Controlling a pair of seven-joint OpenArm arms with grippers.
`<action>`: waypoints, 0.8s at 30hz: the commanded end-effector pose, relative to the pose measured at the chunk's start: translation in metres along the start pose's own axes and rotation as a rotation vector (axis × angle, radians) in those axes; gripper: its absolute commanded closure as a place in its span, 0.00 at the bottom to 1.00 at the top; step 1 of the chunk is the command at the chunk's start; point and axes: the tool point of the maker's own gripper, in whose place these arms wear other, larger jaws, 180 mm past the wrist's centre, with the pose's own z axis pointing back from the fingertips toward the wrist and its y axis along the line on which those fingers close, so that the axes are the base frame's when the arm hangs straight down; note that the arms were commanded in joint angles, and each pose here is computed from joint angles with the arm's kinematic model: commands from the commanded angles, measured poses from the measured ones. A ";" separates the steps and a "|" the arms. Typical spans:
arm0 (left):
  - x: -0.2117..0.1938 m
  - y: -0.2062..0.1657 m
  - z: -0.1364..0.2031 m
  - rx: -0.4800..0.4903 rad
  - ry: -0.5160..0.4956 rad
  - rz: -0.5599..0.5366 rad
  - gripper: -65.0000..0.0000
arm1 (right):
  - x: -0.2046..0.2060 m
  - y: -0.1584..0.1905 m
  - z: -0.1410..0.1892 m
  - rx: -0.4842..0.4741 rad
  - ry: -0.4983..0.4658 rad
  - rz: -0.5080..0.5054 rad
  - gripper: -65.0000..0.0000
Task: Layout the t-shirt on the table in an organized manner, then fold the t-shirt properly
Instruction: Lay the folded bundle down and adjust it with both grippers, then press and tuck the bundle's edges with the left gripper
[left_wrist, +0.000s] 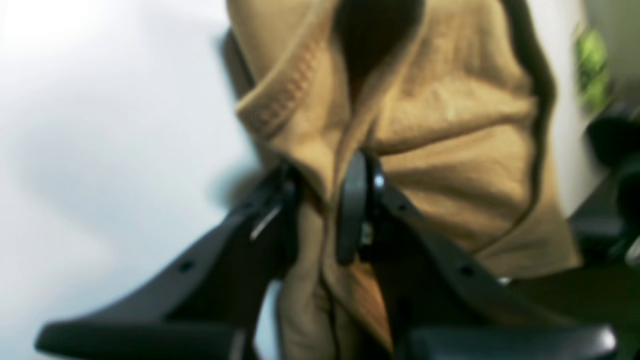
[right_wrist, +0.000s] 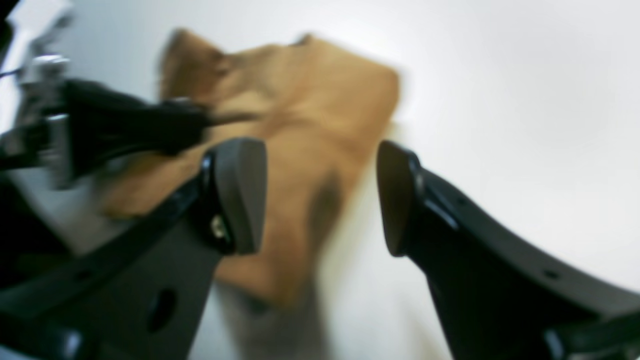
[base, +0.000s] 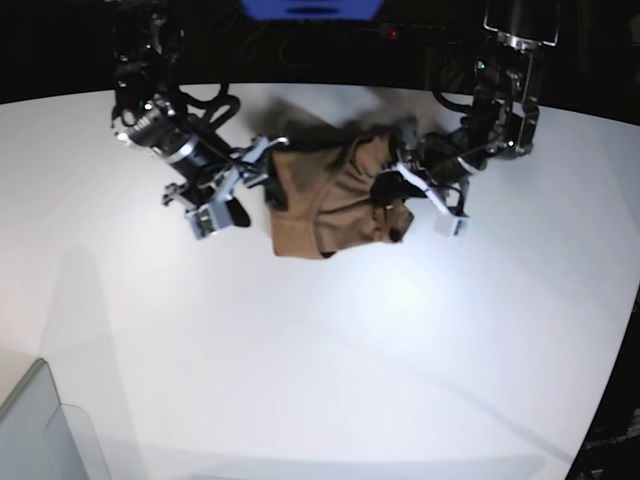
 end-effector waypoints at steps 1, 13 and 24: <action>-0.004 0.008 -0.003 0.055 0.065 -0.076 1.00 | 0.016 -0.008 0.006 -0.016 -0.060 0.002 0.46; 0.073 -0.063 -0.050 0.031 0.109 -0.721 1.00 | 0.004 -0.149 0.088 -0.449 -0.094 -0.116 0.45; 0.030 -0.126 -0.105 -0.082 0.316 -1.273 1.00 | -0.027 -0.196 0.153 -0.664 -0.072 -0.193 0.45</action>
